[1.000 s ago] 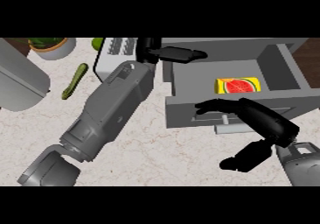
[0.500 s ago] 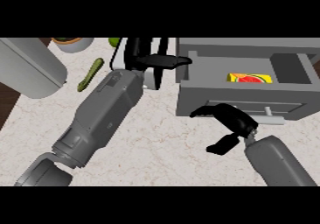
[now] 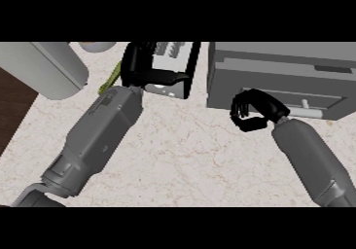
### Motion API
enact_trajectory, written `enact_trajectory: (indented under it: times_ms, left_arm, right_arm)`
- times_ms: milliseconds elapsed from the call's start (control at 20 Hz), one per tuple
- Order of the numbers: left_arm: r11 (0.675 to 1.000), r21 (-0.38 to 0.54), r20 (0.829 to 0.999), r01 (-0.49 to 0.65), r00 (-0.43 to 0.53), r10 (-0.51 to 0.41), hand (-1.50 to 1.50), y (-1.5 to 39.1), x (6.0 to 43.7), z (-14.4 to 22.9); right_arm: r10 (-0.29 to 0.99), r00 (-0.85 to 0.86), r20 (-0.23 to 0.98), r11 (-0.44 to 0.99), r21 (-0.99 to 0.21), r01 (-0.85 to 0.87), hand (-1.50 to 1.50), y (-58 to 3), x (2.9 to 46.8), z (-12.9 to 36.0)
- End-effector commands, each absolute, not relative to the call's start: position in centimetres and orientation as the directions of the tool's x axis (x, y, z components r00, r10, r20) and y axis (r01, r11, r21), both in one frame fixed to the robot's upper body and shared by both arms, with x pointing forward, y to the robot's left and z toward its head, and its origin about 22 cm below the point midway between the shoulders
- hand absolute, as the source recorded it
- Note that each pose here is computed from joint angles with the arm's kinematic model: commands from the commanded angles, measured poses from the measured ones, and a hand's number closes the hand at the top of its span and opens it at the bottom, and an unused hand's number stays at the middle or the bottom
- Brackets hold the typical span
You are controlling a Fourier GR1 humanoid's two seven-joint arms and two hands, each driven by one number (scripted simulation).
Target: Pick up the cup, place it into the drawer and close the drawer
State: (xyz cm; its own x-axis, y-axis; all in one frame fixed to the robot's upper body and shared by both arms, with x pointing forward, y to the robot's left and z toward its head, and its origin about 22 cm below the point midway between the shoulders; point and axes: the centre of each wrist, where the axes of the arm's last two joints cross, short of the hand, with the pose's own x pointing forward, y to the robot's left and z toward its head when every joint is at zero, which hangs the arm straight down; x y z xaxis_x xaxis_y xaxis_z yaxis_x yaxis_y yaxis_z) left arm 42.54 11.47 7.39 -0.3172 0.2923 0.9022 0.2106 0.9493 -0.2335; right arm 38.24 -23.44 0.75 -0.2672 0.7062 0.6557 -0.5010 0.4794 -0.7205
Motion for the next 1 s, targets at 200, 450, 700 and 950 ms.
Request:
enact_trajectory:
  times_ms: [200, 450, 700, 950]
  left_arm:
    - [0.945, -0.231, 0.906, 0.23, -0.303, 0.295, -1.5, 15.2, 41.5, 5.6]
    - [0.943, -0.214, 0.905, 0.253, -0.313, 0.289, -1.5, 16.2, 41.7, 6.4]
    - [0.932, -0.229, 0.904, 0.279, -0.294, 0.311, -1.5, 15.7, 41.5, 6.6]
    - [0.929, -0.22, 0.902, 0.298, -0.3, 0.31, -1.5, 15.8, 41.3, 6.5]
  right_arm:
    - [0.665, -0.257, 0.701, 0.634, -0.712, -0.303, 1.5, -26.4, 43.1, 6.5]
    - [0.662, -0.229, 0.714, 0.672, -0.701, -0.24, 1.5, -28.8, 43.9, 9.3]
    - [0.64, -0.216, 0.737, 0.699, -0.676, -0.233, 1.5, -30.0, 43.9, 10.4]
    - [0.62, -0.242, 0.746, 0.708, -0.665, -0.237, 1.5, -31.0, 44.0, 12.3]
